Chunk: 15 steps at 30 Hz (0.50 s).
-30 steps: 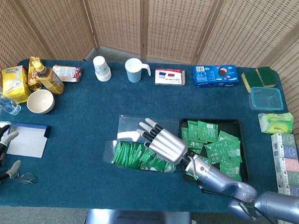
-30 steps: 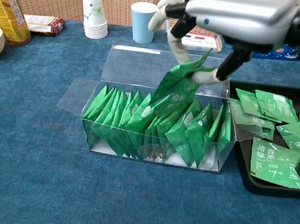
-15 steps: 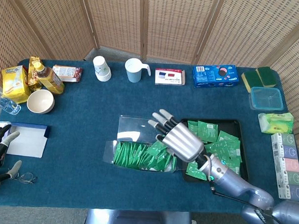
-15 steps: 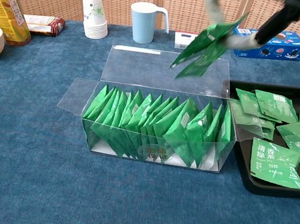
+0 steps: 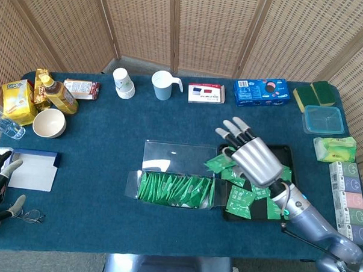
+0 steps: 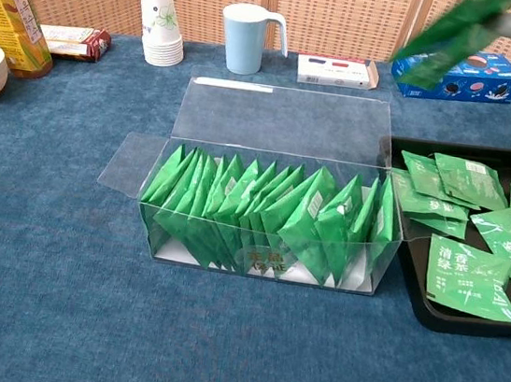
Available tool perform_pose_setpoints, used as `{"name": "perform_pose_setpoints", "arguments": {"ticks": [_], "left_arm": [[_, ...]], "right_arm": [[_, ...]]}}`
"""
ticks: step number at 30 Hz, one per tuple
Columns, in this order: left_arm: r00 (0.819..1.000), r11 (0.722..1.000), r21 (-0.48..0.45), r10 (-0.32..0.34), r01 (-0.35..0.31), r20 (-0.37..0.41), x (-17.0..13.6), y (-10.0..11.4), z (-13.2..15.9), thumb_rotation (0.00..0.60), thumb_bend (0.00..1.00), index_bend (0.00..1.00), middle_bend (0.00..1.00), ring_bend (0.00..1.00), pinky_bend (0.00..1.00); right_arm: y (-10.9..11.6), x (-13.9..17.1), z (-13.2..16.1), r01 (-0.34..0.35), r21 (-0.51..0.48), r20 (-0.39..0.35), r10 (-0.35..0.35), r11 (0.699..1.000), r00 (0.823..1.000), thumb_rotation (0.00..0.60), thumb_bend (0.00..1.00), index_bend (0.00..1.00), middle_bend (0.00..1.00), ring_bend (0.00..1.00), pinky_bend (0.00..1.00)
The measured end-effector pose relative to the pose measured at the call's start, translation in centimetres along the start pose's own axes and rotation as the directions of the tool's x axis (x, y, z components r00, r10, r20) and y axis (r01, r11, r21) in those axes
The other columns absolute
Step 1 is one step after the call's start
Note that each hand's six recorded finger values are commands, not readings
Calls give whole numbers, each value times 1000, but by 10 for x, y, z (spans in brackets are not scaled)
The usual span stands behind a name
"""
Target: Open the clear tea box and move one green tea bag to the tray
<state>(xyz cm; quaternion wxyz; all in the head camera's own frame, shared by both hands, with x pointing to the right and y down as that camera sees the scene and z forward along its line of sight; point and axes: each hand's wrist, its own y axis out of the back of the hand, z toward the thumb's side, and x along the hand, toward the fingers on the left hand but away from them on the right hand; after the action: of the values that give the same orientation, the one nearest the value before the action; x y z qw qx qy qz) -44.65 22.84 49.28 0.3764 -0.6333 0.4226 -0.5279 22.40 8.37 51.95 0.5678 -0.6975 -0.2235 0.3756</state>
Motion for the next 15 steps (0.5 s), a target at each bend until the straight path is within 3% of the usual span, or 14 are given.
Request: {"name": "perform_pose_setpoints", "arguments": {"ticks": [8, 15], "left_arm": [[1000, 1000, 4, 1, -1, 2, 0, 1, 1, 600, 287, 130, 31, 0, 263], [1000, 1000, 4, -1, 1, 2, -1, 0, 2, 600, 286, 130, 28, 0, 263]], "right_arm": [[-21, 21, -34, -67, 22, 101, 64, 998, 993, 600, 362, 593, 196, 71, 0], [-44, 39, -62, -126, 20, 185, 120, 992, 975, 600, 369, 565, 189, 67, 0]]}}
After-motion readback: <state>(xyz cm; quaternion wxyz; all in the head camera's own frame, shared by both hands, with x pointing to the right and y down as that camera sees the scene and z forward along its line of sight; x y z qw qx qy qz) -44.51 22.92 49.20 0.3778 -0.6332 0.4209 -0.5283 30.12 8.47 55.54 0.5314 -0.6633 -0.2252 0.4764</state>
